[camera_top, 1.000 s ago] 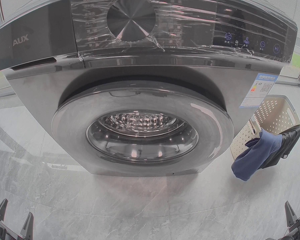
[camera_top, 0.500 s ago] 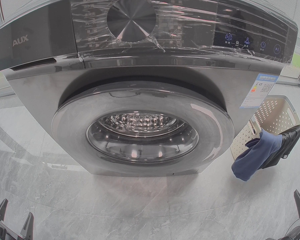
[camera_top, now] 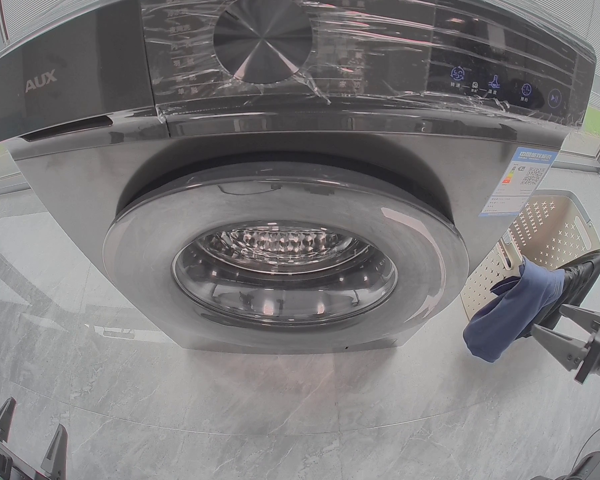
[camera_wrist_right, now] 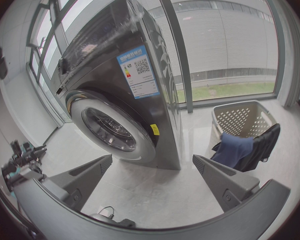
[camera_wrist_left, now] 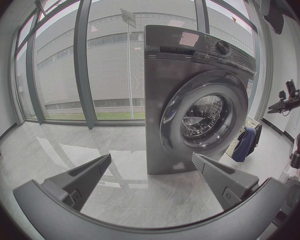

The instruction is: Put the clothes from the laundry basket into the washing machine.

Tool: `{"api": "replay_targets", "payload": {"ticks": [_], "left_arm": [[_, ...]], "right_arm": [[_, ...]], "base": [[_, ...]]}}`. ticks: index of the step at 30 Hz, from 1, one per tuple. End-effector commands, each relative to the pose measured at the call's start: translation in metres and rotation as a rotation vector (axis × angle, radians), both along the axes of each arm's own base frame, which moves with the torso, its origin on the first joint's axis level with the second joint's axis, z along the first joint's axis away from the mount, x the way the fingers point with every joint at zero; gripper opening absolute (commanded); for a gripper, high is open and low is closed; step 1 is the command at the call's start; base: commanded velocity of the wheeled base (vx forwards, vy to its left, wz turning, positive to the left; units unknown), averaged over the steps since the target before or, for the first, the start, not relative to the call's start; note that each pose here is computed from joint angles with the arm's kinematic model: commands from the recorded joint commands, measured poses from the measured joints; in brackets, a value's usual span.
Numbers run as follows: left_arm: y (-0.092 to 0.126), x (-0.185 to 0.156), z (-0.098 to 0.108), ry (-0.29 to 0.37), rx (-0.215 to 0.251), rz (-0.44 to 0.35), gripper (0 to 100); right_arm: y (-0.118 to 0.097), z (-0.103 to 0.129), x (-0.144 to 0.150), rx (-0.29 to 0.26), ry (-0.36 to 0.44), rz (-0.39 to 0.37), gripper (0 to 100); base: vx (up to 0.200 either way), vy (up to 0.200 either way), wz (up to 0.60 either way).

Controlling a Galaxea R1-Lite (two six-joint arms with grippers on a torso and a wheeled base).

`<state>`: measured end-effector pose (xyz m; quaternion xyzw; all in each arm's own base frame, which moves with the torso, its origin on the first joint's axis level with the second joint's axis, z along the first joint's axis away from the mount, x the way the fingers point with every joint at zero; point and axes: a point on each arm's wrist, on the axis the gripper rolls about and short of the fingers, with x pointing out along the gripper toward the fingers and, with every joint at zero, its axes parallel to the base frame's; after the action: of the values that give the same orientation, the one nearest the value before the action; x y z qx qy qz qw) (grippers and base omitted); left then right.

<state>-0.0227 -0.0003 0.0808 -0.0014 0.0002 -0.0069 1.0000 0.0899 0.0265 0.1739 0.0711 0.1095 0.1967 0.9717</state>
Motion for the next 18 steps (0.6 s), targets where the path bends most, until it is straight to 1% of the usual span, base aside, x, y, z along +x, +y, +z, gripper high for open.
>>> {"api": "replay_targets", "payload": {"ticks": [1,2,3,4,5,8,9,11,12,14,15,16,18], "left_arm": [[0.000,0.000,-0.005,0.000,0.000,0.000,100],[0.000,0.000,-0.005,0.000,-0.002,0.000,100],[0.000,0.000,-0.005,0.000,-0.002,0.000,100],[0.000,0.000,-0.005,0.000,-0.002,0.000,100],[0.000,0.000,-0.005,-0.002,-0.002,0.000,100],[0.000,0.000,-0.005,0.000,0.000,0.000,100],[0.000,0.000,-0.005,0.000,0.000,0.000,100],[0.000,0.000,-0.005,-0.002,0.000,0.000,100],[0.000,0.000,-0.005,-0.002,0.000,0.000,100],[0.000,0.000,-0.005,0.000,-0.002,0.000,100],[0.000,0.000,-0.005,0.000,-0.002,0.000,100],[0.000,0.000,-0.005,-0.002,-0.003,0.000,100],[0.000,0.000,-0.005,0.000,-0.003,0.000,100]], "right_arm": [[0.047,-0.011,0.052,0.048,0.174,0.098,100],[0.052,-0.011,0.055,0.045,0.182,0.094,100],[0.059,-0.013,0.059,0.030,0.193,0.088,100],[0.061,-0.013,0.060,0.026,0.194,0.088,100],[0.066,-0.016,0.065,0.007,0.208,0.079,100],[0.074,-0.017,0.078,-0.016,0.215,0.073,100],[0.074,-0.017,0.078,-0.016,0.215,0.073,100],[0.078,-0.018,0.089,-0.050,0.184,0.075,100],[0.078,-0.018,0.091,-0.057,0.170,0.078,100],[0.081,-0.018,0.097,-0.061,0.139,0.090,100],[0.081,-0.018,0.097,-0.061,0.139,0.090,100],[0.084,-0.019,0.102,-0.058,0.113,0.113,100],[0.085,-0.018,0.104,-0.062,0.088,0.131,100]], "base": [[0.000,0.000,0.00],[0.000,0.000,0.00],[0.000,0.000,0.00],[0.000,0.000,0.00],[0.000,0.000,0.00],[0.000,0.000,0.00],[0.000,0.000,0.00],[0.000,0.000,0.00],[0.000,0.000,0.00],[0.000,0.000,0.00],[0.000,0.000,0.00],[0.000,0.000,0.00],[0.000,0.000,0.00]]}}
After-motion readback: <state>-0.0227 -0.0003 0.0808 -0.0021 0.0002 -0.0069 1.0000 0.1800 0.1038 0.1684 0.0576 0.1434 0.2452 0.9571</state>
